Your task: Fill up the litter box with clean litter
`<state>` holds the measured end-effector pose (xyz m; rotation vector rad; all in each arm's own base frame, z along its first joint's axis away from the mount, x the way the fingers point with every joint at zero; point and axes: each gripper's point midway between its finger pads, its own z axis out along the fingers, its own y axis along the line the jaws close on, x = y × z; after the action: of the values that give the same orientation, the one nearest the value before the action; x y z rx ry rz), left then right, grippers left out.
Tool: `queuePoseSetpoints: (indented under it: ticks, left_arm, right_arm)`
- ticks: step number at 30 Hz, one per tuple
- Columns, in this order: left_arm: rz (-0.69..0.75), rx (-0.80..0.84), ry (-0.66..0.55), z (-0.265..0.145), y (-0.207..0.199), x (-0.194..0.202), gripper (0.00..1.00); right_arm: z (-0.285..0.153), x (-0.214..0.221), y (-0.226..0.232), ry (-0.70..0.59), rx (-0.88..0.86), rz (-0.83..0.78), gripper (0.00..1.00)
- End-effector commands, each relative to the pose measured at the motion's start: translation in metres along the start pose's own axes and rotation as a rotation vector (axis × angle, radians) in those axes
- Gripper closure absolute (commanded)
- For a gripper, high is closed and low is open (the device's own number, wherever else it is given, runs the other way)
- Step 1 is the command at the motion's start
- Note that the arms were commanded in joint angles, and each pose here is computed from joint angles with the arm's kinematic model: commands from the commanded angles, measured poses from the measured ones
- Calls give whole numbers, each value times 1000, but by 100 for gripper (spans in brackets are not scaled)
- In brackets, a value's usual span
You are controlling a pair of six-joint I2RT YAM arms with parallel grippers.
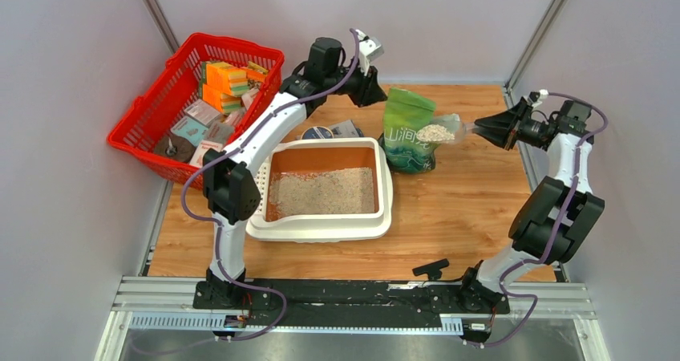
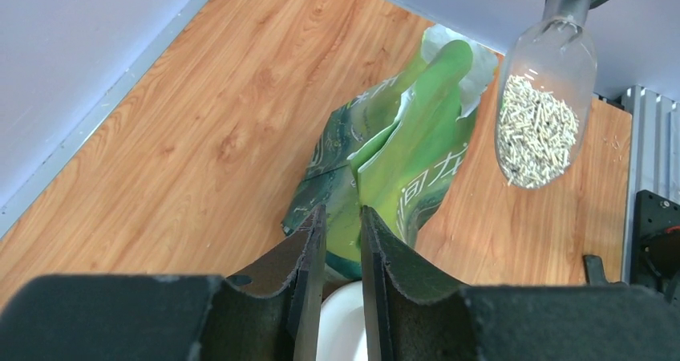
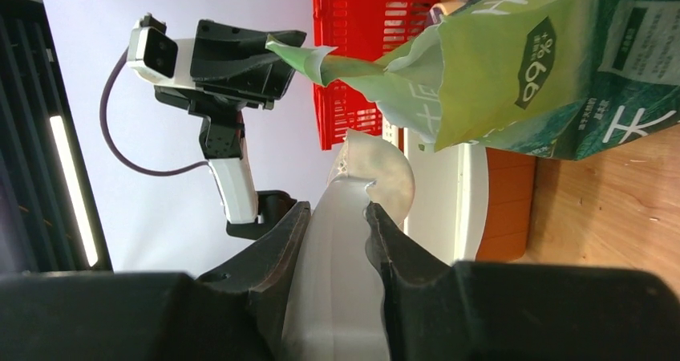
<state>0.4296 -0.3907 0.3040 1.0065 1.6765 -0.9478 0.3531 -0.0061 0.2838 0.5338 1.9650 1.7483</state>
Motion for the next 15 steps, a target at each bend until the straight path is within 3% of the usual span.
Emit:
queuePoseSetpoints:
  ticks: [1, 15]
  left_arm:
    - [66, -38, -55, -23, 7, -31, 69]
    - [57, -170, -38, -85, 43, -28, 69]
  right_arm:
    - [7, 31, 43, 121, -124, -59, 100]
    - [82, 119, 47, 362, -42, -48, 100]
